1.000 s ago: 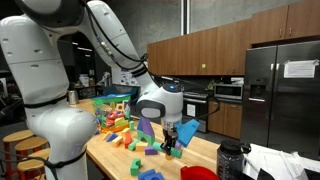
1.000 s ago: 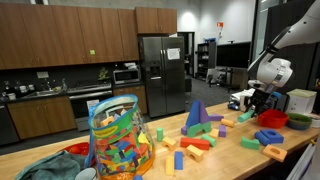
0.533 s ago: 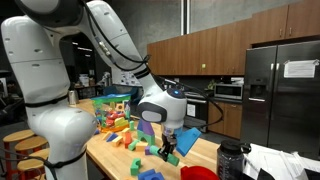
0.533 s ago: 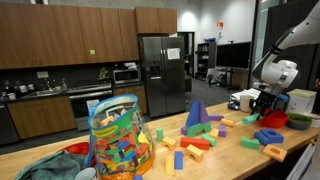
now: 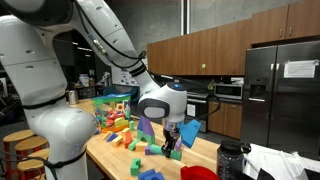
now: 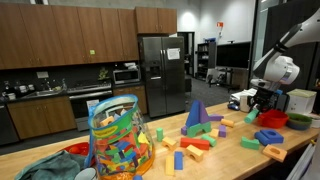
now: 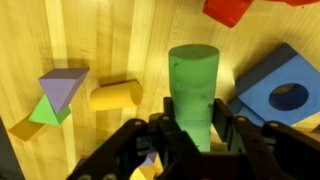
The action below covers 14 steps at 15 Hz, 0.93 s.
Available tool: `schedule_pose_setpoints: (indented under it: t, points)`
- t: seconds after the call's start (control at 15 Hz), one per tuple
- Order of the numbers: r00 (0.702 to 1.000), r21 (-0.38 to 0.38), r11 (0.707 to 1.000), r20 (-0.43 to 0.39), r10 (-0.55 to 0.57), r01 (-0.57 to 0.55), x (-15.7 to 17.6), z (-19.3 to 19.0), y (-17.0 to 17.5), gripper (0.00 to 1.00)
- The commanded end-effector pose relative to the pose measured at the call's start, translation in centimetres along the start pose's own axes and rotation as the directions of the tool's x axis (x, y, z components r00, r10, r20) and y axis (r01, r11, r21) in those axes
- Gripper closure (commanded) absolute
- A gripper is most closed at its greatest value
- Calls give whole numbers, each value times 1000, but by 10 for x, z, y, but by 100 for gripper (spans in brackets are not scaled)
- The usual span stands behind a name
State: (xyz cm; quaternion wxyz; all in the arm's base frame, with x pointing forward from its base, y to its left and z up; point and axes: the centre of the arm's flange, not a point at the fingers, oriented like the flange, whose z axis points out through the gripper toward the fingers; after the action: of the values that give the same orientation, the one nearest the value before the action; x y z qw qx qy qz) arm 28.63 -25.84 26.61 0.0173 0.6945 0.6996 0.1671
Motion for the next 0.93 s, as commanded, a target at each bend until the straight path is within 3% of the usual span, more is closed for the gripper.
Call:
schedule_pose_setpoints:
  t: [0.0,0.27,0.87]
  points:
    - [987,17,987,-4,-162,162,58,8,-48,84]
    - [957,61,955,-20,-289,290,73,10,-36,84]
    - [918,102,913,-69,-390,396,103,23,-21,84]
